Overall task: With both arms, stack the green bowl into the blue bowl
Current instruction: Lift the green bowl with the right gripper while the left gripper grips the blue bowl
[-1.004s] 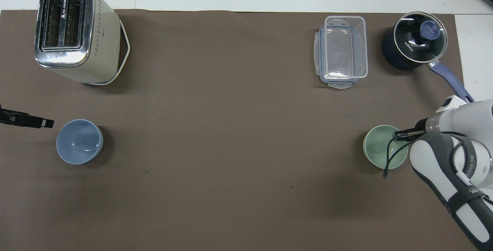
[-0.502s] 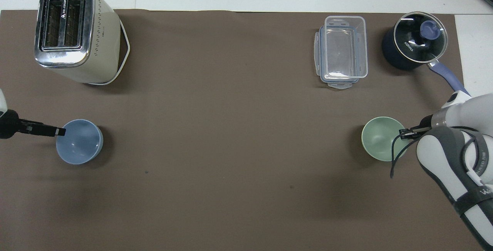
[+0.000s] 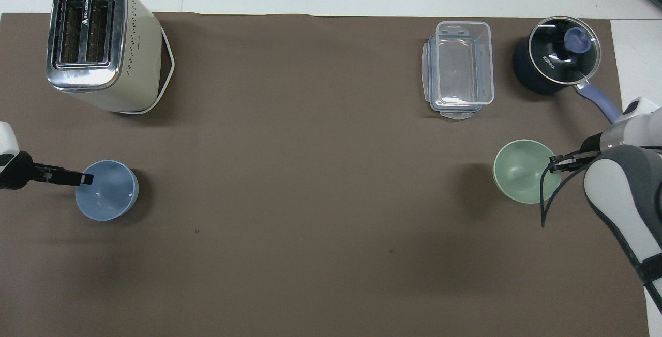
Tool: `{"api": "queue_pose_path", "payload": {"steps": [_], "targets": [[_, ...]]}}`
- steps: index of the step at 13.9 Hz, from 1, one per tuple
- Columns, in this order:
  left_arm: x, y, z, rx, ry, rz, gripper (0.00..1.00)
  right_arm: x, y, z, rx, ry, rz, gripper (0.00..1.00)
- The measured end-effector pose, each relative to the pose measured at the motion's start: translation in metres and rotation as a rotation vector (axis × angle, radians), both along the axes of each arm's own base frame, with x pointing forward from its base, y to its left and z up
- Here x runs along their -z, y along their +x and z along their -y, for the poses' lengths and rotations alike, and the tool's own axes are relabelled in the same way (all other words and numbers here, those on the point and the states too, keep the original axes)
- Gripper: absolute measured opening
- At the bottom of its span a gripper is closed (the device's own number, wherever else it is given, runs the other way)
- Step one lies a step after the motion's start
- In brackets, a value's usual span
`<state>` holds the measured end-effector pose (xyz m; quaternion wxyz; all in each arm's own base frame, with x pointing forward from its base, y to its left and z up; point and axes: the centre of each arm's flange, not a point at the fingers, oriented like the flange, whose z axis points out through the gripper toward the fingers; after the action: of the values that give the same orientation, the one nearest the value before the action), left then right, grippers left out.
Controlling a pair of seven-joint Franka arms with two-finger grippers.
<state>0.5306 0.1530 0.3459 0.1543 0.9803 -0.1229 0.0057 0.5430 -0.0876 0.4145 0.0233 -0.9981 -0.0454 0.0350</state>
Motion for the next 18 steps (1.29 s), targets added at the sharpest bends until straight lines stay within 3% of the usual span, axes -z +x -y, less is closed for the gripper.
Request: {"api": "queue_pose_path", "payload": {"steps": [5,6,8,9,11,12,13,14,18], "targets": [[0.009,-0.003,0.005,0.001,0.005,0.000,0.88,-0.029,0.006,-0.004,0.003,0.026,-0.008,0.05],[0.010,-0.004,0.004,-0.001,0.005,-0.001,0.80,-0.036,0.008,-0.006,-0.002,0.028,-0.007,0.05],[0.010,-0.005,0.001,-0.007,0.005,-0.001,0.74,-0.046,0.009,-0.009,-0.007,0.029,-0.001,0.05],[0.010,-0.005,0.000,-0.008,0.005,-0.002,0.60,-0.049,0.009,-0.010,-0.007,0.031,0.003,0.05],[0.011,-0.006,0.000,-0.008,0.005,-0.003,0.53,-0.052,0.007,-0.010,-0.006,0.035,0.000,0.05],[0.011,-0.006,0.001,-0.008,0.004,-0.004,0.44,-0.053,0.006,-0.011,-0.005,0.038,-0.002,0.05],[0.011,-0.006,0.001,-0.008,0.004,-0.004,0.43,-0.054,0.006,-0.011,-0.005,0.040,-0.003,0.05],[0.011,-0.007,0.001,-0.007,0.004,-0.004,0.37,-0.055,0.006,-0.011,-0.005,0.041,-0.003,0.05],[0.013,-0.011,0.003,-0.004,0.002,-0.009,0.32,-0.055,0.006,-0.011,-0.005,0.042,-0.003,0.05]]}}
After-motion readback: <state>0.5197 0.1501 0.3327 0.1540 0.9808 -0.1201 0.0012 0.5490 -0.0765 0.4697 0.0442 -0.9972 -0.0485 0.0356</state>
